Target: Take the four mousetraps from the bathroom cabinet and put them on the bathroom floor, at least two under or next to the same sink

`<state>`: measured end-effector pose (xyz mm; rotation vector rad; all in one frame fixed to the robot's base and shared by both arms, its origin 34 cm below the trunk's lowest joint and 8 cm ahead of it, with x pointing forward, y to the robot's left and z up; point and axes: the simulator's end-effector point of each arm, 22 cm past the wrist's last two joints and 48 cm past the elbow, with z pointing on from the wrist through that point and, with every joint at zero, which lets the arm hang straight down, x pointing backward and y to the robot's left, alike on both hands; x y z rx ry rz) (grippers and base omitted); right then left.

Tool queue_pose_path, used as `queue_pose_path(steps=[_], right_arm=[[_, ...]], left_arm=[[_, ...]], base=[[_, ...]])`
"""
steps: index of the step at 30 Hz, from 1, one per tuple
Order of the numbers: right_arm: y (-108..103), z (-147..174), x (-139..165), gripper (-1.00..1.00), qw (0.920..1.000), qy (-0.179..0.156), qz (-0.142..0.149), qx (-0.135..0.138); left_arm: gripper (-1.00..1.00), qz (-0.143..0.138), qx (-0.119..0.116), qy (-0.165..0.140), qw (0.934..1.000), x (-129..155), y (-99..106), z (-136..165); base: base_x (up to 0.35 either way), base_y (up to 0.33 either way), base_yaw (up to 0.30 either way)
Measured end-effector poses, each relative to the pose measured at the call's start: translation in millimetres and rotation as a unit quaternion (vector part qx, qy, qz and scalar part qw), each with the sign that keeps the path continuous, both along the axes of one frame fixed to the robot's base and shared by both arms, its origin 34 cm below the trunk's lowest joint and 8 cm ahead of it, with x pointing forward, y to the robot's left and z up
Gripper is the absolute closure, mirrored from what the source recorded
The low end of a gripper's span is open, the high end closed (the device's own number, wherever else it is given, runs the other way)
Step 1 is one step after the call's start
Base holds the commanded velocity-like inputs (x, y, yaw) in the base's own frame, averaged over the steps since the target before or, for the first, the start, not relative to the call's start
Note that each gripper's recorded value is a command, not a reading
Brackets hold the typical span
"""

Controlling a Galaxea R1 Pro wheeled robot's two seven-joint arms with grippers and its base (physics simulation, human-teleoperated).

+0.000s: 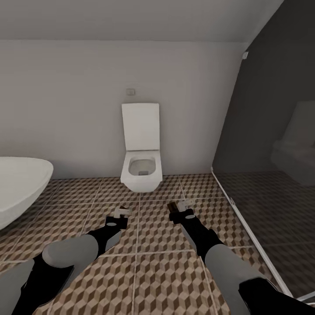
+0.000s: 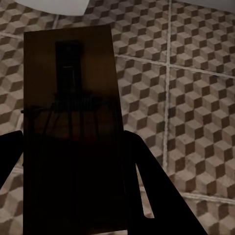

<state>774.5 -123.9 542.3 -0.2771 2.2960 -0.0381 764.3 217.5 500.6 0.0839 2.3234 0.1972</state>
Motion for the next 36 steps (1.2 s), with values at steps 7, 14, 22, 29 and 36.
queue_pose_path(steps=[7, 14, 22, 29, 36], right_arm=[[0.0, -14.6, -2.7, 1.00, 1.0000, 0.000, 0.000, 0.000], [0.0, -29.3, -5.6, 1.00, 1.0000, 0.000, 0.000, 0.000], [0.0, -46.3, -9.2, 1.00, 1.0000, 0.000, 0.000, 0.000], [0.1, -61.4, -12.5, 1.00, 1.0000, -0.001, 0.000, 0.000], [0.1, -76.6, -16.0, 1.00, 1.0000, -0.001, 0.000, 0.000]], left_arm=[[1.00, 0.000, 0.000, 0.000, 1.0000, -2.7, -0.1, -14.6], [1.00, 0.000, 0.000, 0.000, 1.0000, -5.5, 1.0, -29.3], [1.00, 0.000, 0.000, 0.000, 1.0000, -9.0, 1.2, -46.3], [1.00, 0.000, 0.000, -0.001, 1.0000, -12.4, 1.2, -61.4], [1.00, 0.001, 0.000, -0.001, 1.0000, -15.8, 1.3, -76.6]], base=[[0.000, 0.000, 0.000], [0.000, 0.000, 0.000], [0.000, 0.000, 0.000], [0.000, 0.000, 0.000], [0.000, 0.000, 0.000]])
